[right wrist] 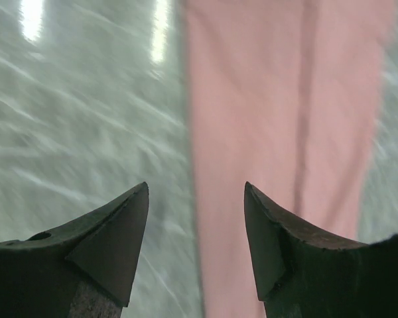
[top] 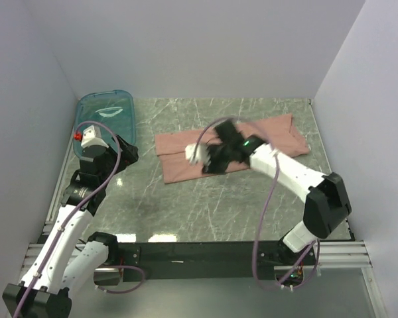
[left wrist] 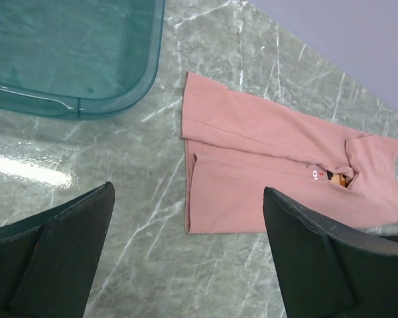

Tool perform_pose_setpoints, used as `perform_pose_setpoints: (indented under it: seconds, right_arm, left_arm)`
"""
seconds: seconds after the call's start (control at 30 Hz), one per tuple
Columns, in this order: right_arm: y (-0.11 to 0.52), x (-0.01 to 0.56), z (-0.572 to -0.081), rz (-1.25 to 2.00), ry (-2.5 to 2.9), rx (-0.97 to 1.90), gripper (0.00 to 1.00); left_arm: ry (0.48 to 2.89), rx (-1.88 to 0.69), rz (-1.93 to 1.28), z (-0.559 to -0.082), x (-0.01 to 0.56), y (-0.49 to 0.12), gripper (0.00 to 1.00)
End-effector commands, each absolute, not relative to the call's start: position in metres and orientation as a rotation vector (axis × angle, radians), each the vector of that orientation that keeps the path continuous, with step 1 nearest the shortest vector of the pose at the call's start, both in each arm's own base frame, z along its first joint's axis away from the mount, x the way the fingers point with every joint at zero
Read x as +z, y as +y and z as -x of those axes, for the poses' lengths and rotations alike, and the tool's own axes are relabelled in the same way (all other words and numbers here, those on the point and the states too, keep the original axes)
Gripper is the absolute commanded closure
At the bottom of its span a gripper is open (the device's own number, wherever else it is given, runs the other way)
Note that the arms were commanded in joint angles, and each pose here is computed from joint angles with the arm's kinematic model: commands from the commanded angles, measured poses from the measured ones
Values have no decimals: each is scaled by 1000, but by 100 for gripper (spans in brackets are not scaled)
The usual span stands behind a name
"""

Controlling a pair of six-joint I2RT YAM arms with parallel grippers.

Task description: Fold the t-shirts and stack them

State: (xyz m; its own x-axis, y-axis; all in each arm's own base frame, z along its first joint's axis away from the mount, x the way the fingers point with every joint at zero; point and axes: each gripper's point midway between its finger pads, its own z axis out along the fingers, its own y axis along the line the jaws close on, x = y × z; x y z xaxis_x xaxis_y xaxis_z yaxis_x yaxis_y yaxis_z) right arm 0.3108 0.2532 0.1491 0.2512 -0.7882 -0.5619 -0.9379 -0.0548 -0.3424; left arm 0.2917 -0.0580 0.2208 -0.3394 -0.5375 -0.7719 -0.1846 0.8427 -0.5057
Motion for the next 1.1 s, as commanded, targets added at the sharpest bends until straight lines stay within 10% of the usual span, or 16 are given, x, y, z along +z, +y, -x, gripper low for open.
perform_pose_setpoints:
  seconds: [0.0, 0.57, 1.07]
  right_arm:
    - [289, 128, -305, 1819, 1566, 143, 34]
    - [391, 51, -308, 1801, 1678, -42, 43]
    - [390, 14, -313, 1844, 1738, -94, 72]
  left_arm:
    - [1891, -389, 546, -291, 232, -54, 1]
    - [1816, -387, 596, -239, 251, -35, 0]
    - [1803, -430, 599, -231, 254, -39, 0]
